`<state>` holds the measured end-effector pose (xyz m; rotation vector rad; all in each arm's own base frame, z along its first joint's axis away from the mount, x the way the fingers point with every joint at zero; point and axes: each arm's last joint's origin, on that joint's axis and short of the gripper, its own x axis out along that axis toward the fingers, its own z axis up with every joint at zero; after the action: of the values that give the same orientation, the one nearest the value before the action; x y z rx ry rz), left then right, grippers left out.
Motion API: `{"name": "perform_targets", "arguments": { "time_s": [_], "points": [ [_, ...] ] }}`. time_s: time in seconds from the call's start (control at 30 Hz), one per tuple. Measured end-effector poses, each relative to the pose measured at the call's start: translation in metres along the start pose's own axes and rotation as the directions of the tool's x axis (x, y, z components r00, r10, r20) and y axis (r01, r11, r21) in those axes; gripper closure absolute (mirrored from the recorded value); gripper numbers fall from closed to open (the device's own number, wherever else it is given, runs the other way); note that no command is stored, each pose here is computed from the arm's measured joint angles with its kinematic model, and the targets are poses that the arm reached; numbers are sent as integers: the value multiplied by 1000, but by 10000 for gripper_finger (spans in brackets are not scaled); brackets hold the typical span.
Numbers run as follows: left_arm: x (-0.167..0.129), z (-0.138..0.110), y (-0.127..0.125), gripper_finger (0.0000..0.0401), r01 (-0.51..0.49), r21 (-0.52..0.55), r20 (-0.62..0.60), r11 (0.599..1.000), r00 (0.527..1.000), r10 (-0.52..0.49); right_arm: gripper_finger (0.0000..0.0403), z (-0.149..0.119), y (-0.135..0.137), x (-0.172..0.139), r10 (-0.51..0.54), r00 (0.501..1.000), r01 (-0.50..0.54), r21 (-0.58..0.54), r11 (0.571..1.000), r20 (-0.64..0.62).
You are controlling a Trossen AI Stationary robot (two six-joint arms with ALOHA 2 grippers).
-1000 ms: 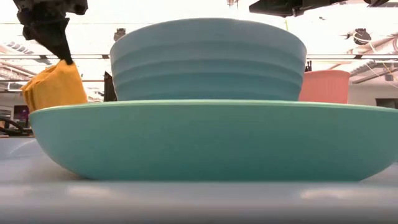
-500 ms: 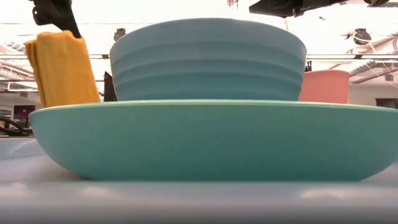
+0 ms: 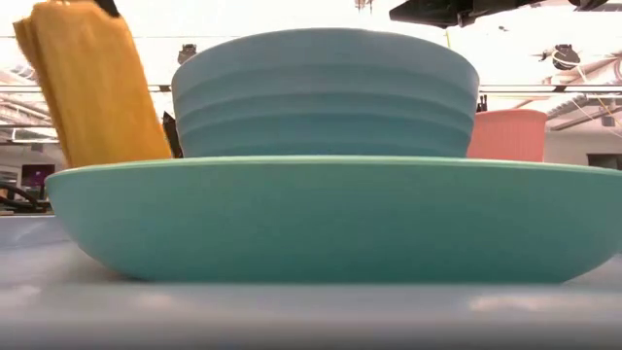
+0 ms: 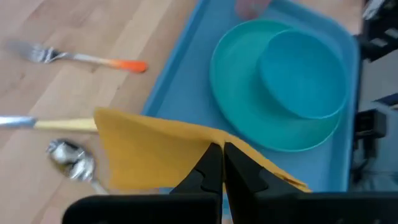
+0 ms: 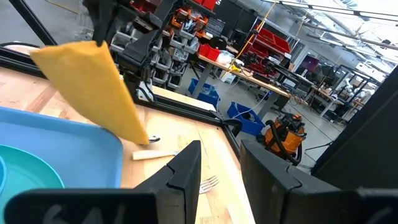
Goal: Set up tray
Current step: Put the yellow napkin to the left of the blue plate
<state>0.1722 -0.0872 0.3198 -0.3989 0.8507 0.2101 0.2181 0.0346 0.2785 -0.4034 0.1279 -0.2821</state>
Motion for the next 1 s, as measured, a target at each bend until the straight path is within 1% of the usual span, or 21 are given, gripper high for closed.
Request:
{"name": "perform_targets", "arguments": {
  "time_s": [0.1, 0.17, 0.37, 0.5, 0.6, 0.7, 0.83, 1.0],
  "points": [
    [8, -2, -6, 399, -14, 22, -21, 1000, 1000, 15, 303, 0, 0, 0, 0, 1000, 0, 7, 1000, 0],
    [17, -5, -11, 398, -36, 15, -51, 999, 998, 37, 303, 0, 0, 0, 0, 1000, 0, 11, 1000, 0],
    [55, -16, -27, 397, -89, 35, -209, 995, 973, 95, 303, 0, 0, 0, 0, 1000, 0, 11, 1000, -1],
    [78, -24, -37, 399, -82, 49, -306, 995, 947, 93, 303, 0, 0, 0, 0, 1000, 0, 11, 1000, 0],
    [88, -29, -44, 397, -64, 54, -329, 996, 941, 78, 303, 0, 0, 0, 0, 1000, 0, 11, 1000, 0],
    [97, -31, -52, 398, -21, 67, -333, 997, 942, 43, 303, 0, 0, 0, 0, 1000, 0, 11, 1000, -1],
    [101, -31, -60, 397, 32, 71, -311, 997, 950, -8, 303, 0, 0, 0, 0, 1000, 0, 20, 1000, 0],
    [101, -31, -62, 397, 56, 58, -315, 997, 949, -35, 303, 0, 0, 0, 1, 1000, -1, 23, 1000, 0]
  ]
}}
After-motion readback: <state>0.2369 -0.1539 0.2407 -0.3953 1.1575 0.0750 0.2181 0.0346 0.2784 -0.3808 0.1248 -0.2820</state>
